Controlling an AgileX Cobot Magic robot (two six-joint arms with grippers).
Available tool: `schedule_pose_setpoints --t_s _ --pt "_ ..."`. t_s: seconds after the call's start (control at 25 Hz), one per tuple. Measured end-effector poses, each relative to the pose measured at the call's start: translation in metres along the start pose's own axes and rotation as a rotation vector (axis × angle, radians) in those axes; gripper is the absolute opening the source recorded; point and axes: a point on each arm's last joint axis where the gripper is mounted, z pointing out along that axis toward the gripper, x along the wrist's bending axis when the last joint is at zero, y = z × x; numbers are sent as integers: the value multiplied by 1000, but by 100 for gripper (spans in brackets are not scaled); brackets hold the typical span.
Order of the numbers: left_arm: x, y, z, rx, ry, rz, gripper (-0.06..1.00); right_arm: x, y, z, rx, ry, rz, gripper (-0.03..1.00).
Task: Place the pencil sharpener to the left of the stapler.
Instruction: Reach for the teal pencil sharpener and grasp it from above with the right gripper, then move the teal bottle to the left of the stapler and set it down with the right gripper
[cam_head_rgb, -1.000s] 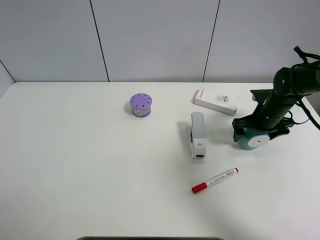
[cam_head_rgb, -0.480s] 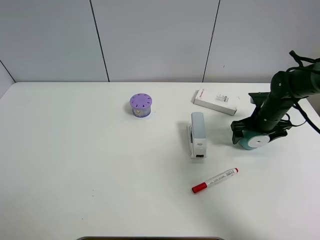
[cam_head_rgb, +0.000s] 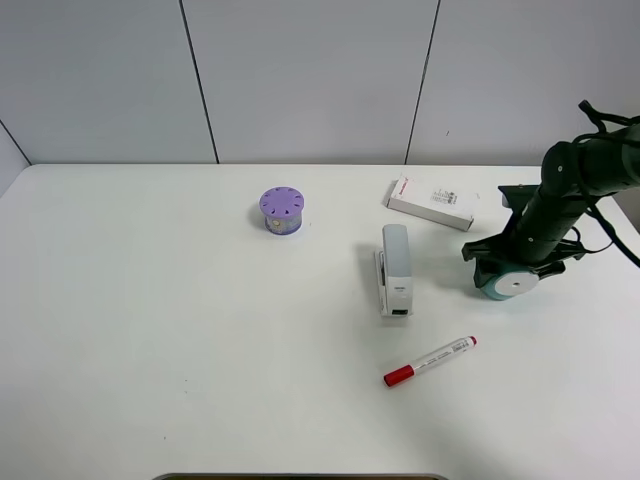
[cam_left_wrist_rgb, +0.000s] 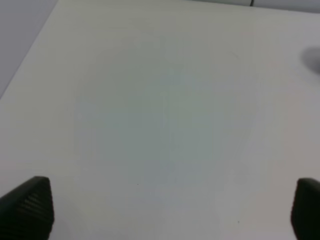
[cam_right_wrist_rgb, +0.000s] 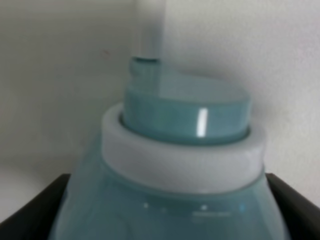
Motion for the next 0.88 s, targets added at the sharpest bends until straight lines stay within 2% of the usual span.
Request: schedule_pose_setpoints --t_s 0.88 --pt "0 0 0 0 0 0 95 0 0 0 1 -1 7 68"
